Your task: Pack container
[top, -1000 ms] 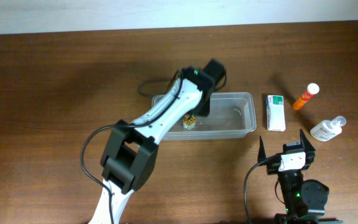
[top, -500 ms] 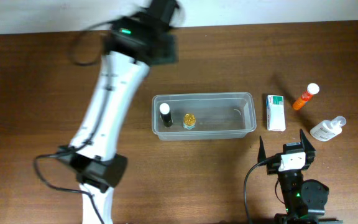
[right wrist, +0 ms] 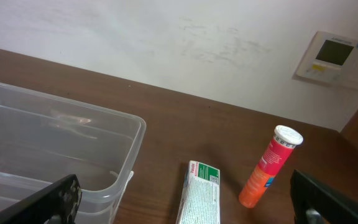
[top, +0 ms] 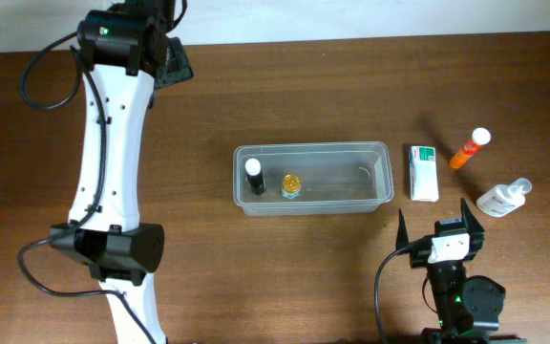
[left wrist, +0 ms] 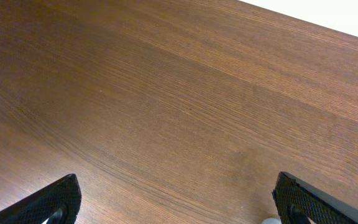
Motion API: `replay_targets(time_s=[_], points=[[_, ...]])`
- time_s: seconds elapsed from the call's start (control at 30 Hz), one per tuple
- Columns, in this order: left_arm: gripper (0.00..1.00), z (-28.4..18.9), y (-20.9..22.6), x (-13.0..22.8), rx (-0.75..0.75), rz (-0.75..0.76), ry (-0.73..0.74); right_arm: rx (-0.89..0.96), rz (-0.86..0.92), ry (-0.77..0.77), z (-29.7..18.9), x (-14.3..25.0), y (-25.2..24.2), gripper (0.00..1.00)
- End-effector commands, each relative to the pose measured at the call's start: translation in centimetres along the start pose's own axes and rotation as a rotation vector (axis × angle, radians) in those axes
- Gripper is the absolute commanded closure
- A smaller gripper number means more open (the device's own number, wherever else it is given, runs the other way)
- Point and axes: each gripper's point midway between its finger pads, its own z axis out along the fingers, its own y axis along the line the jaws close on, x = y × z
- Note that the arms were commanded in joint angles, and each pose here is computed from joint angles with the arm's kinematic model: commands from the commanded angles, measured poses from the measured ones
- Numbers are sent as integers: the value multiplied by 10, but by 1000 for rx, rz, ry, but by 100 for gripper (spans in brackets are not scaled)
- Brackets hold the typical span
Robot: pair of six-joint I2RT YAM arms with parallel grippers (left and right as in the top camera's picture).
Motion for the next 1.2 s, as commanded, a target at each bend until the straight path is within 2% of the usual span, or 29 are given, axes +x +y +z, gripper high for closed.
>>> replay_targets(time_s=[0.0, 0.63, 0.9, 1.07, 1.17], points=[[1, -4, 7, -4, -17, 7, -19, -16, -4, -5, 0, 1, 3, 2], [1, -4, 7, -4, -17, 7, -19, -25, -3, -10, 0, 0, 5, 2], [1, -4, 7, -4, -17, 6, -19, -272, -13, -112, -7, -20, 46, 2], [1, -4, 7, -4, -17, 7, -19, -275, -8, -102, -7, -18, 47, 2], [1, -4, 7, -4, -17, 7, -19, -271, 65, -113, -8, -26, 44, 2]])
